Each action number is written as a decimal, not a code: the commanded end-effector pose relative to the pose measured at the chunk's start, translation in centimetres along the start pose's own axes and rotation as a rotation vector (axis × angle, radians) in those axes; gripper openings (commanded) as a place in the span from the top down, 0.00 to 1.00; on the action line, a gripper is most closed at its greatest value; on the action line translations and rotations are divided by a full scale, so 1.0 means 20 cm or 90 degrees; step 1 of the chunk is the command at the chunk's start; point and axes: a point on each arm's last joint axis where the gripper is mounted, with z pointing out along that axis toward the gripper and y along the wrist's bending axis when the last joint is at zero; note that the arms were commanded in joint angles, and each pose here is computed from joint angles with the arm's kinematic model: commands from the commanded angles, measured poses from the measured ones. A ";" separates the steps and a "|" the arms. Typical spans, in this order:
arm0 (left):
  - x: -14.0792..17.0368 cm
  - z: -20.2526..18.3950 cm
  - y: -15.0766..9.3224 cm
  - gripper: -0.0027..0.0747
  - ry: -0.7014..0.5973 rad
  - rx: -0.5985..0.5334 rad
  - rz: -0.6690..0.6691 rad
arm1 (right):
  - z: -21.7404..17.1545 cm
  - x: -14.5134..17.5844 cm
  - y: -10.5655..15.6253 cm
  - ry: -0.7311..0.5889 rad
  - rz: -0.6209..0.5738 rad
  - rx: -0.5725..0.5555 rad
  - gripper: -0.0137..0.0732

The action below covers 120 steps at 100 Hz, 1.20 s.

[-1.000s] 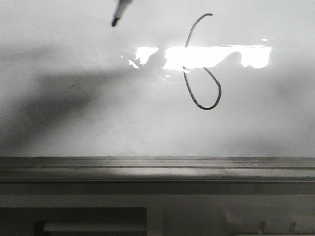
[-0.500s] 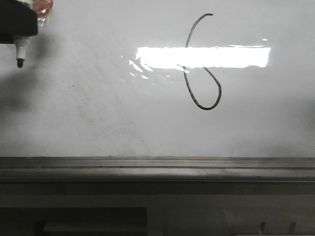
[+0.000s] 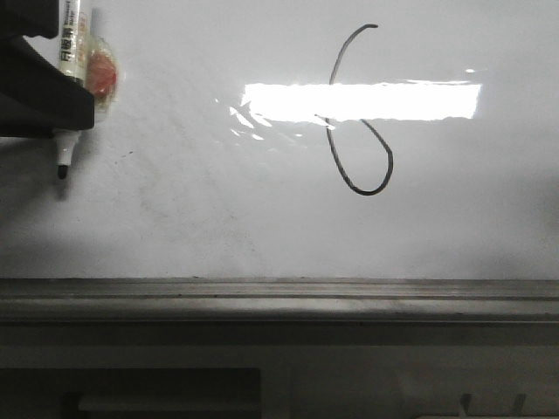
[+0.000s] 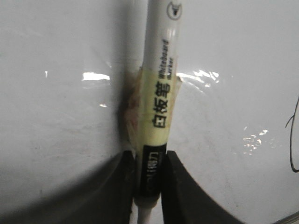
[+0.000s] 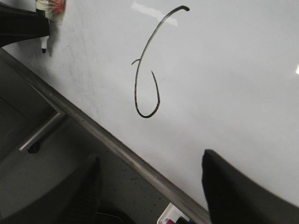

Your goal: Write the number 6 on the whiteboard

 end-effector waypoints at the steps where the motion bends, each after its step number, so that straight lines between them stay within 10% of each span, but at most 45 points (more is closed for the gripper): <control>1: -0.07 -0.01 -0.03 0.99 -0.029 0.007 -0.006 | -0.02 -0.06 0.00 -0.051 0.010 0.012 0.36; 43: -0.09 -0.01 -0.03 0.96 -0.041 -0.001 -0.001 | -0.02 -0.06 0.00 -0.051 0.010 0.012 0.36; 84: -0.10 -0.02 -0.03 0.26 -0.051 0.004 0.025 | -0.02 -0.06 0.00 -0.052 0.010 0.013 0.36; 120: -0.17 -0.25 -0.07 0.24 -0.137 0.089 0.159 | -0.05 -0.06 0.01 -0.074 0.005 0.021 0.36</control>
